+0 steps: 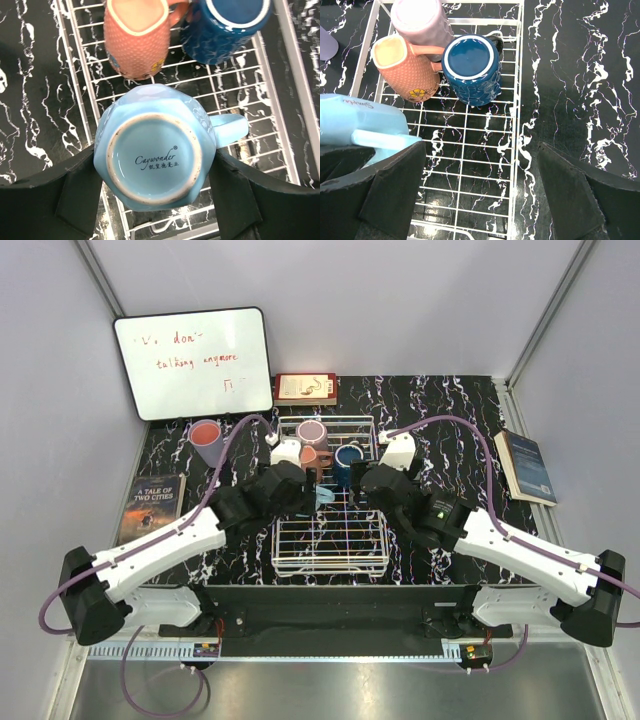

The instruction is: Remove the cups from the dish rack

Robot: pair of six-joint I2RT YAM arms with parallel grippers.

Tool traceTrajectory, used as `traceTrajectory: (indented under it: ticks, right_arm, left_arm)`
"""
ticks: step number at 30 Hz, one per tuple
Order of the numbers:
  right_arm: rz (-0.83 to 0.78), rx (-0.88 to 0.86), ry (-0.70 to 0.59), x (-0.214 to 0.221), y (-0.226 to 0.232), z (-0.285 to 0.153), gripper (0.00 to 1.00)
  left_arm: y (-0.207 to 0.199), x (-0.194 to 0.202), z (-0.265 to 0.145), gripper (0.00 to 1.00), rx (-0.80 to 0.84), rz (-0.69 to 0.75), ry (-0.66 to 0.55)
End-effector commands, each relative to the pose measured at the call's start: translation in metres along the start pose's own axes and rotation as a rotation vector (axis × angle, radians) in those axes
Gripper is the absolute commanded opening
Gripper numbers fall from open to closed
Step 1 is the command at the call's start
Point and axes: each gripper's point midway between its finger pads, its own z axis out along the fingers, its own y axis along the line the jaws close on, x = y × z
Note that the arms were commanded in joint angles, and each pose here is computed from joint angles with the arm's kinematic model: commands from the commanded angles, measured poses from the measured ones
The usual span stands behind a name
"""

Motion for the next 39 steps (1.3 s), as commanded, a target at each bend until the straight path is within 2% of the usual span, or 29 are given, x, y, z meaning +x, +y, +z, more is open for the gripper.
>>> traceTrajectory:
  ticks: [1,6,13,17,21,24,26,29,32,35,36,39]
  right_arm:
    - [0.033,-0.005,-0.018,-0.003,0.003,0.000,1.00]
    - [0.030,0.000,-0.022,-0.002,0.000,-0.001,1.00]
    - [0.029,0.012,-0.029,0.001,-0.007,-0.002,1.00]
    - [0.022,0.022,-0.024,0.005,-0.009,-0.001,1.00]
    - [0.009,0.033,-0.018,0.011,-0.013,0.001,1.00]
    - [0.003,0.044,-0.018,0.013,-0.016,0.002,1.00]
    - [-0.003,0.050,-0.020,0.014,-0.017,0.003,1.00]
    - [-0.006,0.049,-0.020,0.014,-0.017,0.003,1.00]
    - [-0.011,0.052,-0.018,0.016,-0.018,0.003,1.00]
    - [-0.011,0.057,-0.021,0.017,-0.020,0.003,1.00]
    - [-0.010,0.055,-0.018,0.018,-0.020,0.004,1.00]
    - [-0.003,0.052,-0.018,0.017,-0.019,0.003,1.00]
  left_arm:
    - [-0.019,-0.021,-0.005,0.00,0.108,-0.019,-0.078]
    - [-0.030,-0.005,0.001,0.00,0.153,0.090,0.017]
    - [-0.010,0.006,0.009,0.00,0.047,0.295,0.118]
    - [0.004,0.003,0.011,0.00,-0.003,0.401,0.136]
    - [0.003,0.004,0.012,0.00,0.059,0.479,0.106]
    - [0.004,0.002,0.016,0.00,0.124,0.437,0.066]
    - [0.003,0.005,0.024,0.00,0.196,0.355,0.050]
    - [0.008,0.010,0.035,0.00,0.222,0.266,0.043]
    - [0.015,0.015,0.043,0.00,0.182,0.251,0.091]
    - [0.022,0.010,0.046,0.08,0.120,0.250,0.114]
    - [0.024,0.009,0.046,0.16,0.105,0.242,0.117]
    - [0.024,-0.001,0.040,0.22,0.094,0.225,0.105]
